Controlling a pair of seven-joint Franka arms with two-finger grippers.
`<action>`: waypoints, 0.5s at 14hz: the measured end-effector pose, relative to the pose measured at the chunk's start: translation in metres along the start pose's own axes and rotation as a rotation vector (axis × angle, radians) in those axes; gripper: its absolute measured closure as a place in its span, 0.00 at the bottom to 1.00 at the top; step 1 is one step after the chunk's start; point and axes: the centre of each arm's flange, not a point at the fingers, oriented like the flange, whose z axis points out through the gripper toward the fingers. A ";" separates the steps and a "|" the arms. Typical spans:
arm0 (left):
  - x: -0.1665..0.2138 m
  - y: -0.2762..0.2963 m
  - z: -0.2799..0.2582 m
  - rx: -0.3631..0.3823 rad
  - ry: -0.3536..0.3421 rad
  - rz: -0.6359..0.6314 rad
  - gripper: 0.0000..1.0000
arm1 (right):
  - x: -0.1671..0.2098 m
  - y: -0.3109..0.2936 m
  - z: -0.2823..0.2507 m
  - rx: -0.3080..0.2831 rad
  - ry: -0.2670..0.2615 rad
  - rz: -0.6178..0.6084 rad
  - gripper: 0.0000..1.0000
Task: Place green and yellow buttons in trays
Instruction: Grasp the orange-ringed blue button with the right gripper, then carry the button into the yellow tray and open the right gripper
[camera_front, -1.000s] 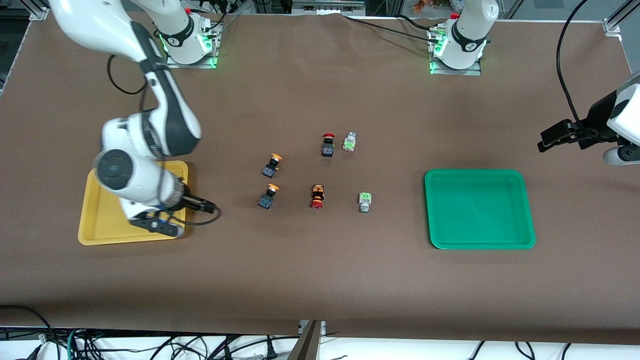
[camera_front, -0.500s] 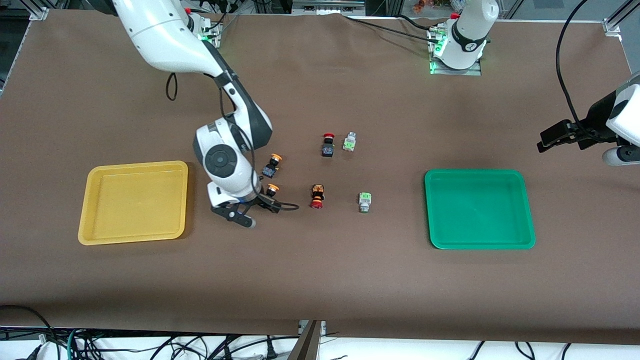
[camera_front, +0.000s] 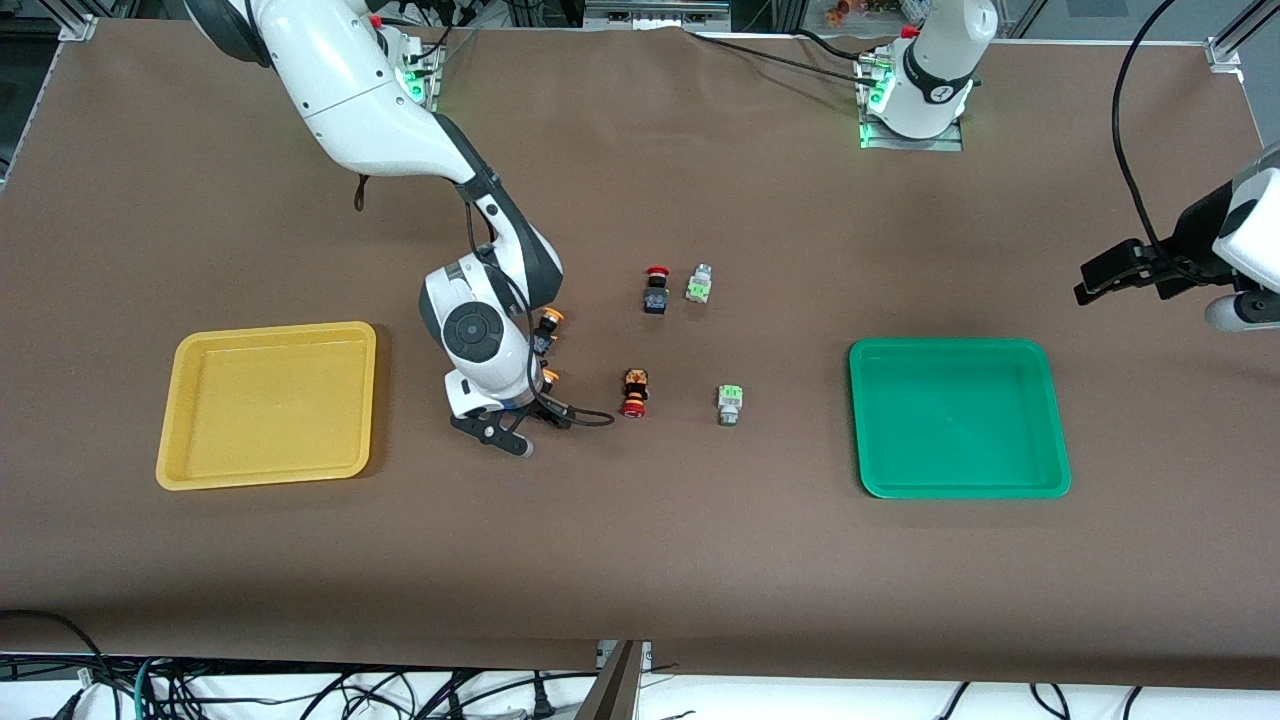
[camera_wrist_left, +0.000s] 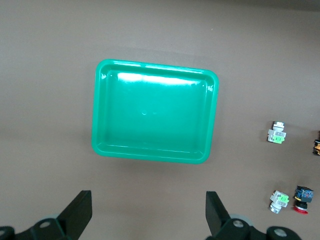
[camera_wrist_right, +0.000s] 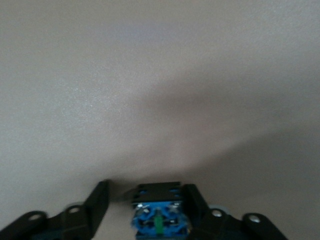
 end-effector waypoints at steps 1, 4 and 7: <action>0.000 0.000 0.000 0.000 0.000 0.000 0.00 | 0.004 0.001 -0.004 0.000 0.005 -0.008 0.48; 0.000 0.000 0.000 0.000 0.000 0.000 0.00 | 0.050 0.037 -0.027 -0.058 -0.020 -0.127 0.59; 0.000 0.000 0.000 0.000 0.001 0.000 0.00 | 0.138 0.140 -0.073 -0.112 -0.106 -0.268 0.59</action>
